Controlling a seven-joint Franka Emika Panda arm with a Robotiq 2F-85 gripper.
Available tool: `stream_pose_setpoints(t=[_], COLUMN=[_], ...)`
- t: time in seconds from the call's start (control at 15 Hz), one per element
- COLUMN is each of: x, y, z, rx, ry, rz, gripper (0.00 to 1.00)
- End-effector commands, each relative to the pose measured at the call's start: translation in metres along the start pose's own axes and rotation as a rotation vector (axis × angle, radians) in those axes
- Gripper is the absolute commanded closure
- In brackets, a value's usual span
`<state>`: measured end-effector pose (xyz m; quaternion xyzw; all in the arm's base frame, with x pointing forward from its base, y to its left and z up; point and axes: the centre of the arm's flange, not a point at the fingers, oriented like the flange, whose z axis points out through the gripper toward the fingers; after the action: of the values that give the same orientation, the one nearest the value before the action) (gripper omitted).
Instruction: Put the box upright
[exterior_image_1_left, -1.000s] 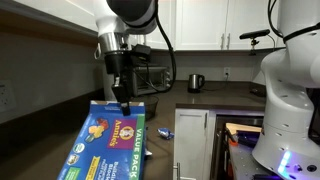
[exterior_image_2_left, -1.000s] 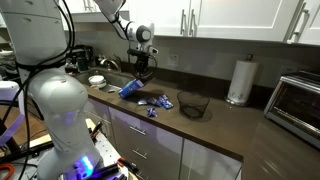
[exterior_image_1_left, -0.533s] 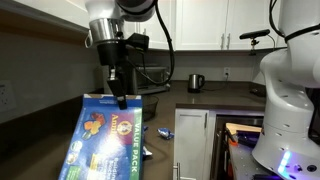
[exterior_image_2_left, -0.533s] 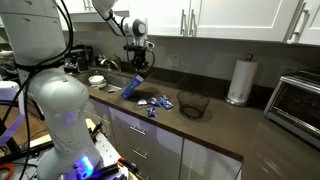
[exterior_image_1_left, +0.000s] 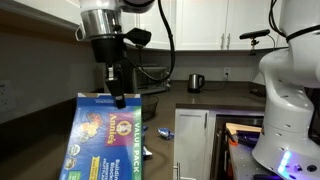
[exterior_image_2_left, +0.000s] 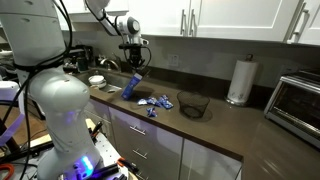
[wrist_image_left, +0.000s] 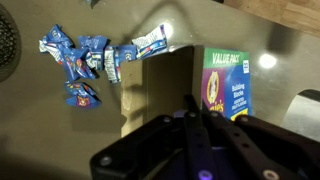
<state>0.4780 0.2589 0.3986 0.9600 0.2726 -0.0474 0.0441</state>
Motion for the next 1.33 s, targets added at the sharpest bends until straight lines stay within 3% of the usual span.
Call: stream_pose_setpoints(t=[0.0, 0.4, 1.27], x=[-0.007, 0.0, 0.018], y=[-0.014, -0.026, -0.057], z=[-0.008, -0.01, -0.026], rx=[-0.118, -0.23, -0.23], ry=[0.007, 0.028, 0.091], rz=[0.014, 0.076, 0.252], gripper=[1.0, 1.0, 1.0])
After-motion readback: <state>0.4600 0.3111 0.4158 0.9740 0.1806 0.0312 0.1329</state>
